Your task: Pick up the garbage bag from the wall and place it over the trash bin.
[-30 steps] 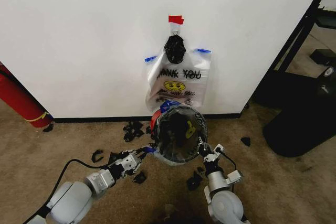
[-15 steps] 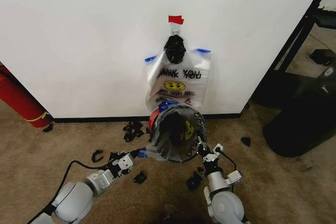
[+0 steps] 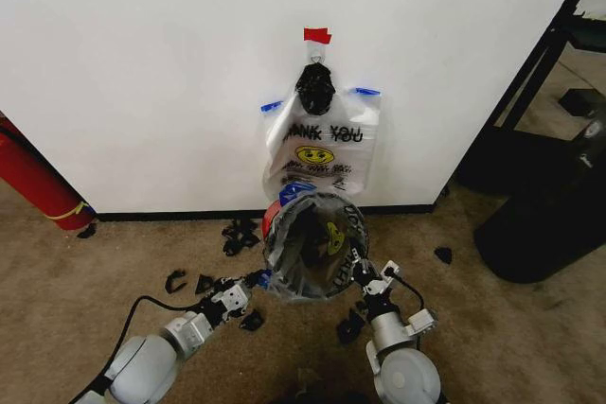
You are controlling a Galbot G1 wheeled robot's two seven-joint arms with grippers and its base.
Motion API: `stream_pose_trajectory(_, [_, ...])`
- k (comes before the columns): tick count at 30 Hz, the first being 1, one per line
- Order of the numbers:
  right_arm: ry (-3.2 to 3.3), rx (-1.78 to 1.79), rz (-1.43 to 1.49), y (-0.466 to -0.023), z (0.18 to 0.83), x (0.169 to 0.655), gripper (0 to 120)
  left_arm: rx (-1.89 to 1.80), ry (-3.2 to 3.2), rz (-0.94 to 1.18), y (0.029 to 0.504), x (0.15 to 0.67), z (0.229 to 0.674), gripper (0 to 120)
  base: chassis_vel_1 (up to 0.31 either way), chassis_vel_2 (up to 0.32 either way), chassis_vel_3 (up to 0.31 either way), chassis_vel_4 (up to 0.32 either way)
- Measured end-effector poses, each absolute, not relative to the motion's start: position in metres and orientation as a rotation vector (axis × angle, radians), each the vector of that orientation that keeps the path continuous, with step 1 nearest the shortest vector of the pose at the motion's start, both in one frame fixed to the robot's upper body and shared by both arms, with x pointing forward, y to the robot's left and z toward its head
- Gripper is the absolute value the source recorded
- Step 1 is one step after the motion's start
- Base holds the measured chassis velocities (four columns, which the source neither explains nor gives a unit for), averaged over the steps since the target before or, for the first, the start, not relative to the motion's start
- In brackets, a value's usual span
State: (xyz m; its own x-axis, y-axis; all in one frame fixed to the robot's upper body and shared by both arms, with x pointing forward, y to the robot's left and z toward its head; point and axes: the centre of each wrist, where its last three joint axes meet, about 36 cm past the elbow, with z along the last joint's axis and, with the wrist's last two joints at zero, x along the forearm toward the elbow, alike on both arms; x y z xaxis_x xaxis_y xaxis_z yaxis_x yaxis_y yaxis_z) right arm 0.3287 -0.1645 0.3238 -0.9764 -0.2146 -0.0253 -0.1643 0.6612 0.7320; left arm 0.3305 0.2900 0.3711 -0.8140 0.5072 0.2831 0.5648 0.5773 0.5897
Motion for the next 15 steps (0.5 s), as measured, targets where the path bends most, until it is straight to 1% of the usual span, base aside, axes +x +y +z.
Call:
stream_pose_trajectory(1, [-2.806, 0.315, -1.225, -0.165, 0.324, 0.329, 0, -0.922, -2.718, -1.071, 0.293, 0.331, 0.369, 15, 0.0, 0.0, 0.0, 0.0])
stream_pose_trajectory(4, [-2.806, 0.271, -1.215, -0.167, 0.322, 0.334, 0, -0.988, -2.787, -1.094, 0.31, 0.335, 0.358, 31, 0.0, 0.0, 0.0, 0.0])
stream_pose_trajectory(5, [-2.806, 0.271, -1.215, -0.167, 0.322, 0.334, 0, -0.988, -2.787, -1.094, 0.31, 0.335, 0.358, 31, 0.0, 0.0, 0.0, 0.0])
stream_pose_trajectory(6, [-2.804, 0.243, -1.214, -0.167, 0.322, 0.337, 0, -1.085, -2.839, -1.077, 0.316, 0.338, 0.36, 36, 0.0, 0.0, 0.0, 0.0])
stream_pose_trajectory(7, [-2.802, 0.225, -1.215, -0.167, 0.322, 0.339, 0, -1.136, -2.852, -1.074, 0.318, 0.34, 0.362, 36, 0.0, 0.0, 0.0, 0.0])
stream_pose_trajectory(8, [-2.795, 0.187, -1.22, -0.165, 0.322, 0.342, 0, -1.247, -2.86, -1.083, 0.323, 0.343, 0.368, 42, 0.0, 0.0, 0.0, 0.0])
stream_pose_trajectory(9, [-2.793, 0.177, -1.221, -0.165, 0.322, 0.343, 0, -1.286, -2.858, -1.09, 0.325, 0.344, 0.371, 45, 0.0, 0.0, 0.0, 0.0])
stream_pose_trajectory(11, [-2.775, 0.127, -1.23, -0.163, 0.321, 0.347, 0, -1.492, -2.792, -1.151, 0.331, 0.348, 0.383, 54, 0.0, 0.0, 0.0, 0.0])
stream_pose_trajectory(13, [-2.769, 0.116, -1.233, -0.162, 0.321, 0.348, 0, -1.595, -2.734, -1.17, 0.336, 0.349, 0.386, 61, 0.0, 0.0, 0.0, 0.0])
stream_pose_trajectory(14, [-2.769, 0.116, -1.233, -0.162, 0.321, 0.348, 0, -1.595, -2.734, -1.17, 0.336, 0.349, 0.386, 61, 0.0, 0.0, 0.0, 0.0])
stream_pose_trajectory(15, [-2.767, 0.115, -1.233, -0.162, 0.321, 0.348, 0, -1.641, -2.711, -1.168, 0.339, 0.35, 0.387, 67, 0.0, 0.0, 0.0, 0.0])
